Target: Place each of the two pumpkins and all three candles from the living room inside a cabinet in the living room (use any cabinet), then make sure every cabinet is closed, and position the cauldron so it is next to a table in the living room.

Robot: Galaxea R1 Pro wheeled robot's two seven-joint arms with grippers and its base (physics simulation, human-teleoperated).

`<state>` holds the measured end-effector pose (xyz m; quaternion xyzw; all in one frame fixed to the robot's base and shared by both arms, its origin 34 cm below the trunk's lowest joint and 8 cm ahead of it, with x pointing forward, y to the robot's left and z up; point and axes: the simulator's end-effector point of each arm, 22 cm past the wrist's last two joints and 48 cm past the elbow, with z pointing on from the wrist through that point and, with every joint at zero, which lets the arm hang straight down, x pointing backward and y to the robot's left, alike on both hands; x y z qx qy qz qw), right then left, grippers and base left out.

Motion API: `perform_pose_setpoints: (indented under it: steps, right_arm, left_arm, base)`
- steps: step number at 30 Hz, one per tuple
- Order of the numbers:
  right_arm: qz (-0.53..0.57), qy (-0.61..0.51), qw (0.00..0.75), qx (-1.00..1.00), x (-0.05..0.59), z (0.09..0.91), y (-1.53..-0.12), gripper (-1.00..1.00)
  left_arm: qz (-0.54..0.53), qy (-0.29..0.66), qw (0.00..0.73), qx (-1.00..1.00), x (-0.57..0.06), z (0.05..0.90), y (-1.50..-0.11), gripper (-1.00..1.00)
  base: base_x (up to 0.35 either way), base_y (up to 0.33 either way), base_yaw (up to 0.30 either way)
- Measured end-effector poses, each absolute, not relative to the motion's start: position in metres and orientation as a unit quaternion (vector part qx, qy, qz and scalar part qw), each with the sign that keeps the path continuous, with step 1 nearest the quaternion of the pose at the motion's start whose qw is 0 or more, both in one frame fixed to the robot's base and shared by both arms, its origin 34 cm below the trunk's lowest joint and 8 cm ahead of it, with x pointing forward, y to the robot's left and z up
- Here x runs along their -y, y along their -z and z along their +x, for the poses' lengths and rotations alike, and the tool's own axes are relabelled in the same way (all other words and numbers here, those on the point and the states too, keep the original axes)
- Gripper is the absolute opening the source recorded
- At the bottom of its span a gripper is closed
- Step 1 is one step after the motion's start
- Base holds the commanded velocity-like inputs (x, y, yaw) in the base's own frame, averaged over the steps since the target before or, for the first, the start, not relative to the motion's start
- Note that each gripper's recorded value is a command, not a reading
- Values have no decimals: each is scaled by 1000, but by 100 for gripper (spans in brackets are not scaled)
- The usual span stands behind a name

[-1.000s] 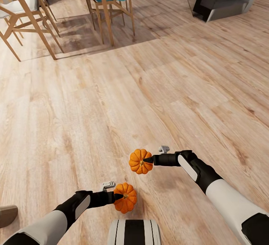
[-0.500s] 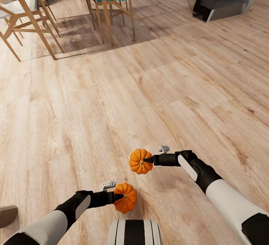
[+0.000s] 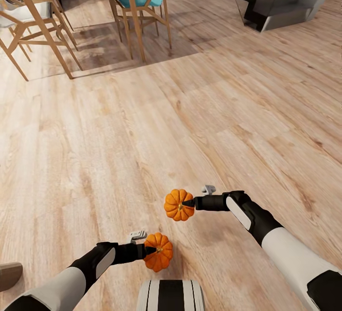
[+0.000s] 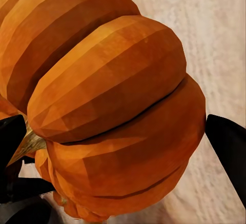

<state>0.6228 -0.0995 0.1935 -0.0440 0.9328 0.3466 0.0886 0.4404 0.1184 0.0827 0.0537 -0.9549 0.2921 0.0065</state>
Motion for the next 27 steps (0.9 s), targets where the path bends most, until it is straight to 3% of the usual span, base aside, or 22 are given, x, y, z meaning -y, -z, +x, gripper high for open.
perform_pose_setpoints:
  steps: [27]
  right_arm:
    - [-57,-333,138,-931,110,651,-251,-100]
  left_arm:
    - [35,-284,-49,957,-129,486,-126,-100]
  base:
    - [0,0,16]
